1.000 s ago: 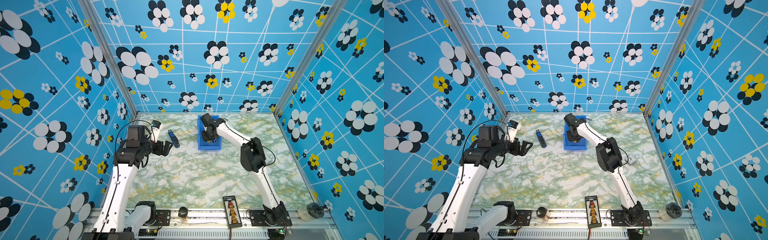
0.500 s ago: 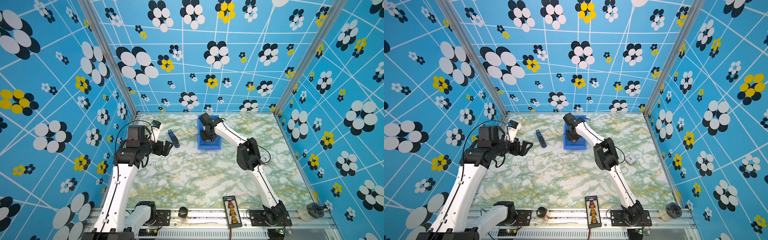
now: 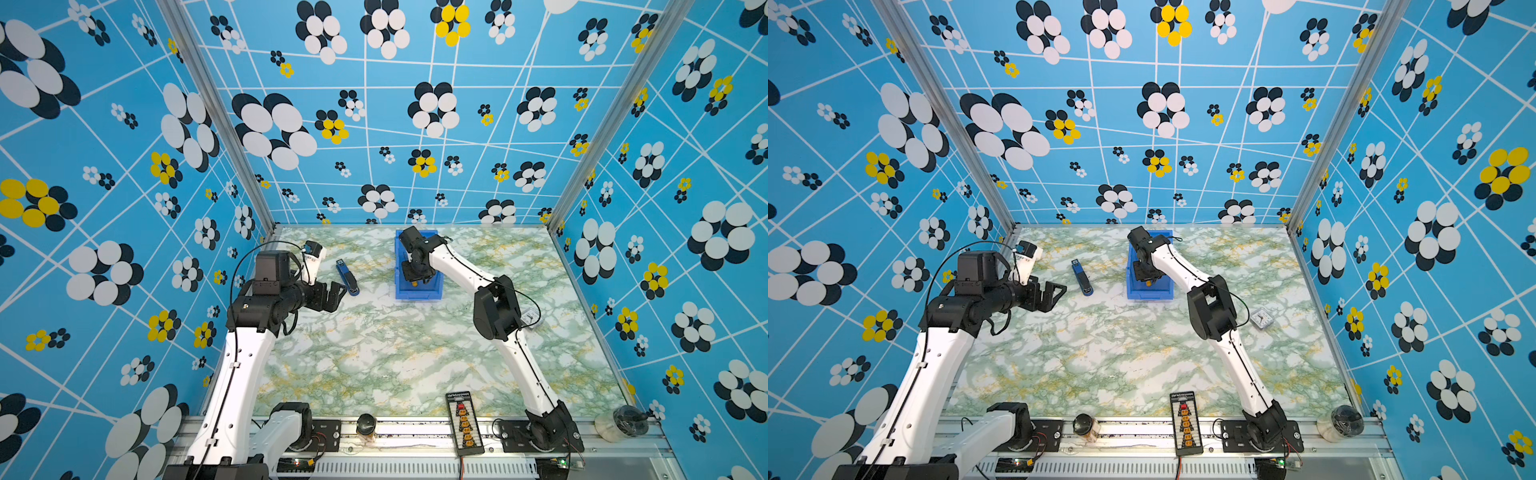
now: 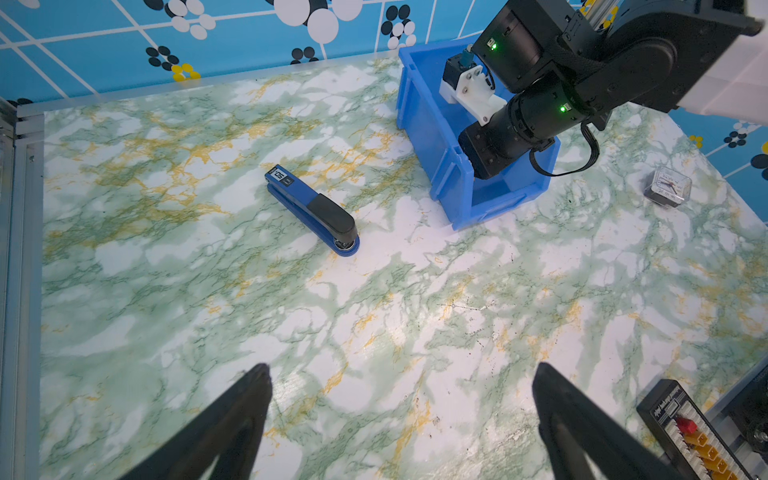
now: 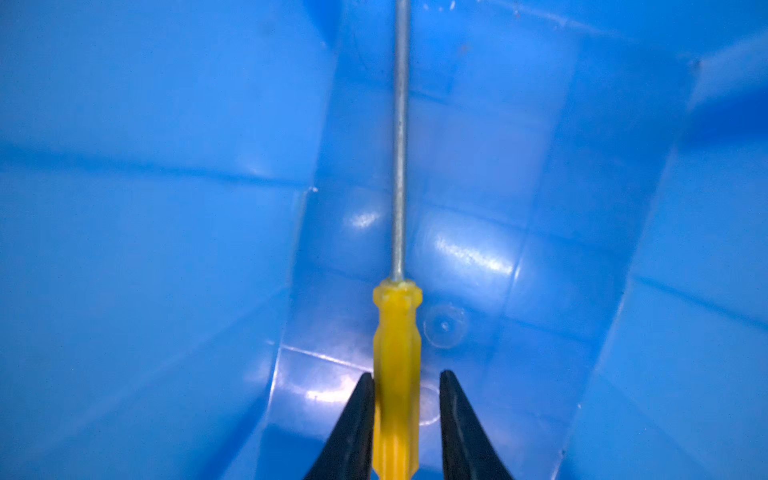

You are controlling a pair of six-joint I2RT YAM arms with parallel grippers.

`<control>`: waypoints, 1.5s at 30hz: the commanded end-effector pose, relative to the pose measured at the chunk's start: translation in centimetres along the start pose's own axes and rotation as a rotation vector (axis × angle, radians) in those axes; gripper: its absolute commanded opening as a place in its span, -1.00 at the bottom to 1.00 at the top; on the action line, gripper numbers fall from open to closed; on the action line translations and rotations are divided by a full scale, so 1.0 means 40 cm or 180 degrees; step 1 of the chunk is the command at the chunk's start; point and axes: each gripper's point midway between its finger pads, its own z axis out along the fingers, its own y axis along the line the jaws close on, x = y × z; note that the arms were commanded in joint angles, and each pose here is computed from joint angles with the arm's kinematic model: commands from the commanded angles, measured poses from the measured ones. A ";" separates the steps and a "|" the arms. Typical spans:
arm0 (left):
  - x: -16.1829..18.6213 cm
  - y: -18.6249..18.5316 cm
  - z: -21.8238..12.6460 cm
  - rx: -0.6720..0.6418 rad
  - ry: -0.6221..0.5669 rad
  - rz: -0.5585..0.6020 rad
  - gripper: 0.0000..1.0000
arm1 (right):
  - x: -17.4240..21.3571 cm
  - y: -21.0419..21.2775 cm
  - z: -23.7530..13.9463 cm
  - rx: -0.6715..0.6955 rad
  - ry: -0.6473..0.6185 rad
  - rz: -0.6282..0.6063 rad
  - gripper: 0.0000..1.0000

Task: Put the screwdriver in the bin

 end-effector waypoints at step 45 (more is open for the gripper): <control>0.115 0.339 0.161 -0.1178 -0.1201 -0.0793 0.98 | 0.325 -0.511 -0.560 0.1134 -0.2753 0.0636 0.99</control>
